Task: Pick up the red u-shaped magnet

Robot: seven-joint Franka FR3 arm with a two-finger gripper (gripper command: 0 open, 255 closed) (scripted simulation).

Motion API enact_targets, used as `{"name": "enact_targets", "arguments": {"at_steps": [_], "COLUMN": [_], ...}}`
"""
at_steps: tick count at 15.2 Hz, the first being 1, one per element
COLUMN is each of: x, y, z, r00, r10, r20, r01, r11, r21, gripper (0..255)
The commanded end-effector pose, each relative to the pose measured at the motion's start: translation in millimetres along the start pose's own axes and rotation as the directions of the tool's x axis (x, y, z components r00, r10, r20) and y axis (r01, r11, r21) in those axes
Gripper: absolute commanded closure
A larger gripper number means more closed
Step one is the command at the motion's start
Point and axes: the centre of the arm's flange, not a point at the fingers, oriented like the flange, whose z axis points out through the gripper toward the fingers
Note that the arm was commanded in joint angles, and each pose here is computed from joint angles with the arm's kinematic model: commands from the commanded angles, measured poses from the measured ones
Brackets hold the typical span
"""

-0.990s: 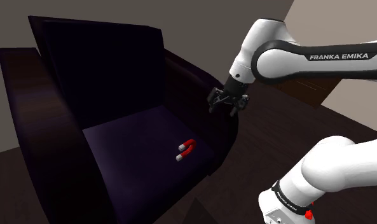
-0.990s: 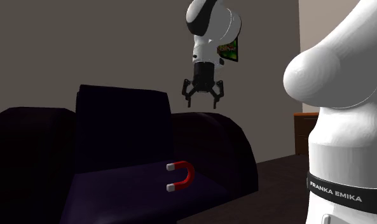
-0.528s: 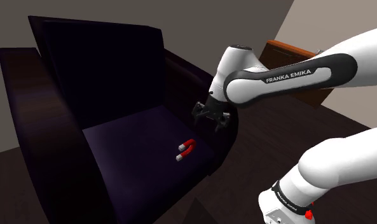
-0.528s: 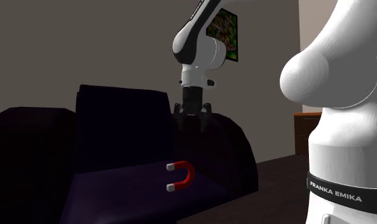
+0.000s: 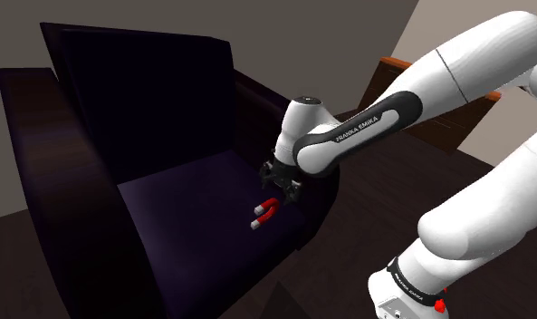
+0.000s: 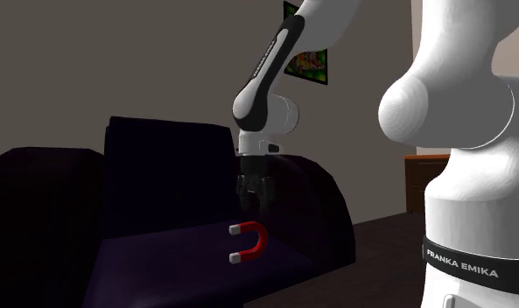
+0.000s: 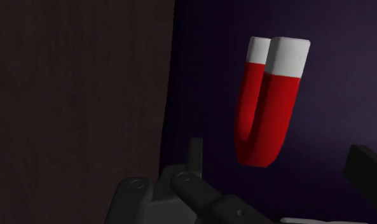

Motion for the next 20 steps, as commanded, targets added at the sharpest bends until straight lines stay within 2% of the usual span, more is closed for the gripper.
{"name": "enact_targets", "arguments": {"at_steps": [1,10,11,20], "x": [-3.2,-3.2,-3.1,-3.2], "y": [-8.1,-7.9,-8.3,-7.9], "z": [21.2,61.2,61.9,61.2], "r00": [0.996,0.996,0.996,0.996], "r10": [0.091,0.091,0.091,0.091], "r20": [0.005,0.005,0.005,0.005], "r01": [-0.091,-0.091,-0.091,-0.091], "r11": [0.996,0.996,0.996,0.996], "r21": [-0.004,-0.005,-0.005,-0.005], "gripper": [0,0,255,255]}}
